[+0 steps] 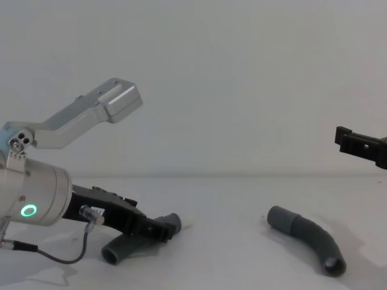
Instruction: Use both hands to pick up one end of the pipe from the table, align the ends, and insert them.
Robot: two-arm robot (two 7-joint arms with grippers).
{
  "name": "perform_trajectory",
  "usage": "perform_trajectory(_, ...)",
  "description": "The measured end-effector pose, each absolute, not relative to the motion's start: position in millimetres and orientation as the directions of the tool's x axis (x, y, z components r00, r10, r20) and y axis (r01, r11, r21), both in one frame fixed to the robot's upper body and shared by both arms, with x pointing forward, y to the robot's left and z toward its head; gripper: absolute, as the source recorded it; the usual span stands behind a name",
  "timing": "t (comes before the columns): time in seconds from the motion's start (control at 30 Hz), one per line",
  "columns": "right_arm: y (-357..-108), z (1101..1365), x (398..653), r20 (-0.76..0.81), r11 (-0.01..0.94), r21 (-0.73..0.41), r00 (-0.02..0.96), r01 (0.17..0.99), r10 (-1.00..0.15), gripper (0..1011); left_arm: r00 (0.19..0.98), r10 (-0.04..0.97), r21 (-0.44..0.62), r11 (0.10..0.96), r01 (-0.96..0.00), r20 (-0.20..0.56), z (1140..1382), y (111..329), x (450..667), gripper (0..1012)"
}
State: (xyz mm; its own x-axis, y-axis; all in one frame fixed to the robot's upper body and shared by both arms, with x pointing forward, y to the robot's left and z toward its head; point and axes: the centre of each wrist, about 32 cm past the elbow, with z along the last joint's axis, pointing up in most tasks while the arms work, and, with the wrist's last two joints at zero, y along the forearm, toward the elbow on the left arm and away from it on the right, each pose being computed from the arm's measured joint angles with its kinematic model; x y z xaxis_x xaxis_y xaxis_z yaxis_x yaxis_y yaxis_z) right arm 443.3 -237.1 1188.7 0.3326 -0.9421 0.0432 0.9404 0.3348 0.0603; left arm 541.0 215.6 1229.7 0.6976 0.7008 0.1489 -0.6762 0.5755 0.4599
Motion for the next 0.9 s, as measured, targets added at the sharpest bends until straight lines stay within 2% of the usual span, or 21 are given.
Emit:
perform_trajectory(0.7,-237.1,1188.7,443.3,0.043,0.335,0.060,0.333,0.940,-0.942,1001,0.722,0.682,0.495,0.591,-0.637,0.116,1232.7,217.4,547.0,999)
perform_trajectory(0.77,-237.1,1188.7,443.3,0.043,0.335,0.060,0.333,0.940,-0.942,1001,0.723,0.681,0.496,0.591,-0.636,0.115,1232.9,217.6,547.3,981)
perform_trajectory(0.9,-237.1,1188.7,443.3,0.043,0.335,0.060,0.333,0.940,-0.942,1002,0.725,0.680,0.499,0.592,-0.633,0.112,1233.4,217.8,547.8,877)
